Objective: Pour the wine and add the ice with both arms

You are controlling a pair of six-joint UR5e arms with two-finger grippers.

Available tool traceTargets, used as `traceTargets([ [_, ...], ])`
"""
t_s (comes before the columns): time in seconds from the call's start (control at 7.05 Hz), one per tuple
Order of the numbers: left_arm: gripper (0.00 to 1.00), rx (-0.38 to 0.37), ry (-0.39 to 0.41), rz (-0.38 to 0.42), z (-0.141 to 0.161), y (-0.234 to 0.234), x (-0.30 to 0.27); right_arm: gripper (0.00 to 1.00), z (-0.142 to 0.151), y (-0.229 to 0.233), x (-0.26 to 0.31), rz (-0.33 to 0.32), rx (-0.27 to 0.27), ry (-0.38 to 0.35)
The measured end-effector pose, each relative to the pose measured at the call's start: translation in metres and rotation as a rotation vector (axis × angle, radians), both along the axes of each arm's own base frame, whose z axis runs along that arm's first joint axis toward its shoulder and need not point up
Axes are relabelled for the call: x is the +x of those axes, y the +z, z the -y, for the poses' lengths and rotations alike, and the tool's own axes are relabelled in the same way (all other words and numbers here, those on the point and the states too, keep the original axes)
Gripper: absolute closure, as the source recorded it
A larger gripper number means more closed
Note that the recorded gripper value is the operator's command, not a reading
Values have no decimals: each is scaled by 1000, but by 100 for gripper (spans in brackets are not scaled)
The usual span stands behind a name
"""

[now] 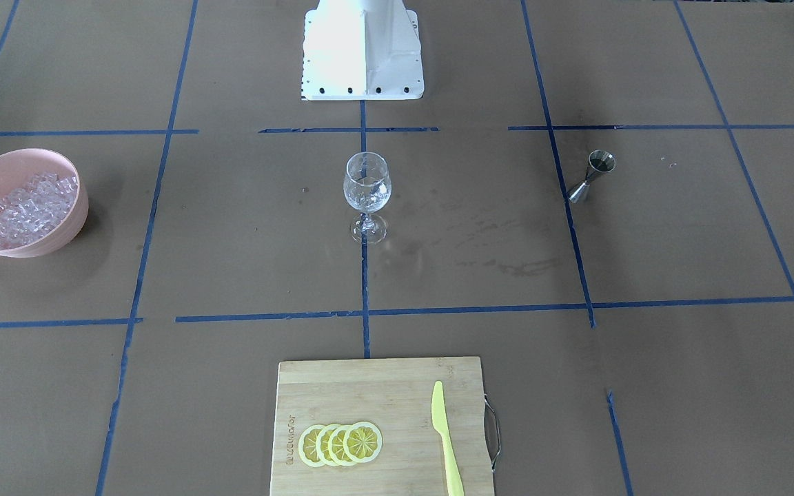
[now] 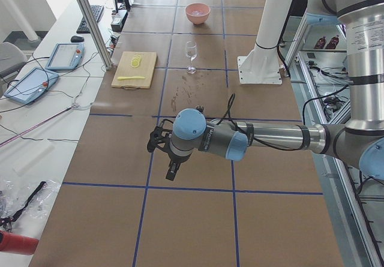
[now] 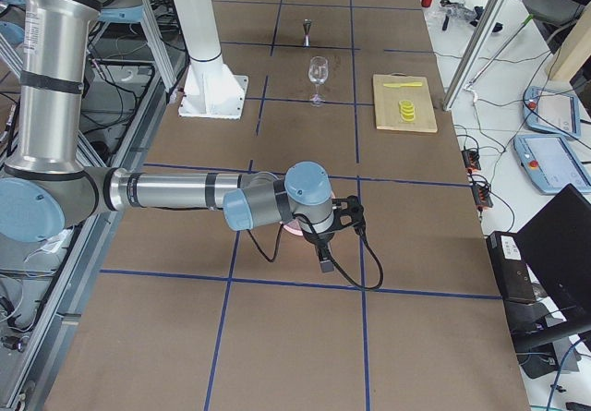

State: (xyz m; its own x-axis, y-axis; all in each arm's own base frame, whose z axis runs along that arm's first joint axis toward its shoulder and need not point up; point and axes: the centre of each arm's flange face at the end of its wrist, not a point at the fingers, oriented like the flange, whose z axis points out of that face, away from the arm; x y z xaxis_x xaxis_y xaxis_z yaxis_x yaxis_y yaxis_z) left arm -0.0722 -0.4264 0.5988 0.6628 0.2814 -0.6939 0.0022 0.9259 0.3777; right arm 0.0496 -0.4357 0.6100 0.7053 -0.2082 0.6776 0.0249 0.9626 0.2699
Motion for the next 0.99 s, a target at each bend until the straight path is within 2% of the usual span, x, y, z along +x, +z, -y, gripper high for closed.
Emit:
traceTargets([
  [0.28, 0, 229, -13, 5, 5, -8, 0, 0, 0, -1, 0, 4, 1, 0],
  [0.43, 0, 313, -39, -10, 3, -17, 0, 0, 0, -1, 0, 5, 2, -1],
  [0.71, 0, 408, -85, -48, -2, -27, 1, 0, 1, -6, 0, 6, 12, -2],
  [0.99, 0, 497, -94, -107, -7, -43, 19, 0, 5, -14, -1, 7, 29, -2],
])
